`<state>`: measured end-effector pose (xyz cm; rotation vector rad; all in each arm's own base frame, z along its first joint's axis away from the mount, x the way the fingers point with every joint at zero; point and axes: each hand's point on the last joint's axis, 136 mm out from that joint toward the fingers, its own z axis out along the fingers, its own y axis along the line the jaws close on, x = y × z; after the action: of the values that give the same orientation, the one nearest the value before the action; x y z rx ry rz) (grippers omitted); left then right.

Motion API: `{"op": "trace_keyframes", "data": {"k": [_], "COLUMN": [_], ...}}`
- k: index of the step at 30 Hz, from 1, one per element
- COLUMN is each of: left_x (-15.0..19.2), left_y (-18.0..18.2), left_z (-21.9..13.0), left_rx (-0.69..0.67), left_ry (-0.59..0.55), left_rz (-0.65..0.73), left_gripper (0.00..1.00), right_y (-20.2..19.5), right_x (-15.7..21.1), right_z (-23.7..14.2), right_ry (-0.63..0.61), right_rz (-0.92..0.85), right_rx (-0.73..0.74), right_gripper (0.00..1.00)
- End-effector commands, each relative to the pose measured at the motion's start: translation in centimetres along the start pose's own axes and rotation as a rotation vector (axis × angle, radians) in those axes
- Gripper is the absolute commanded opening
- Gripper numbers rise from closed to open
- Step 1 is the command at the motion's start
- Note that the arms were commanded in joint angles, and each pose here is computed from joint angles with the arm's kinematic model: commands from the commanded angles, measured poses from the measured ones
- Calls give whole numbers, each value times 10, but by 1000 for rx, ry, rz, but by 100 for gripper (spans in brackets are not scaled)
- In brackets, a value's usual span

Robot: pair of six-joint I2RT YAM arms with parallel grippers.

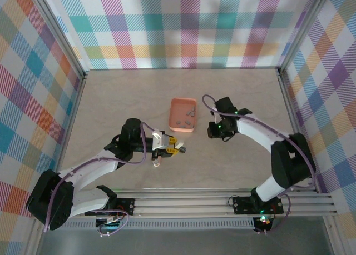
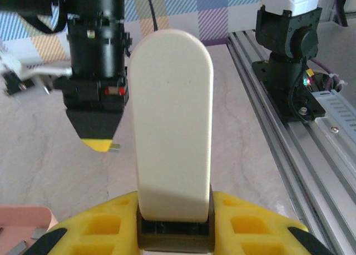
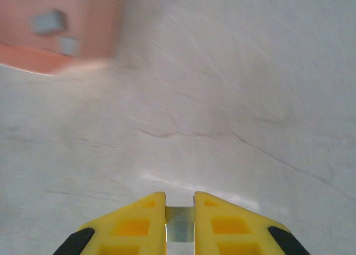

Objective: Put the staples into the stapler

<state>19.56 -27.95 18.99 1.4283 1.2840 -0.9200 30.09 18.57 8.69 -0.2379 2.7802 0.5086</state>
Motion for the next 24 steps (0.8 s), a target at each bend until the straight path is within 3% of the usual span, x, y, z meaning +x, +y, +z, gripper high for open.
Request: {"op": "trace_keyframes", "data": {"k": [1, 13, 24], "left_x": [-18, -37, -47], "left_y": [12, 37, 40], "left_z": [-5, -15, -13], "left_rx": [-24, -120, -96], "left_ry": [-63, -234, -259], "left_rz": [40, -1, 12], "left_gripper": [0, 0, 0], "right_y": [38, 124, 159], "right_x": [-19, -20, 11], "right_z": [-18, -131, -167], "right_ry": [-137, -538, -548], "right_rz": [-166, -603, -821], "right_rx": [-190, -626, -923], "right_gripper": [15, 15, 15]}}
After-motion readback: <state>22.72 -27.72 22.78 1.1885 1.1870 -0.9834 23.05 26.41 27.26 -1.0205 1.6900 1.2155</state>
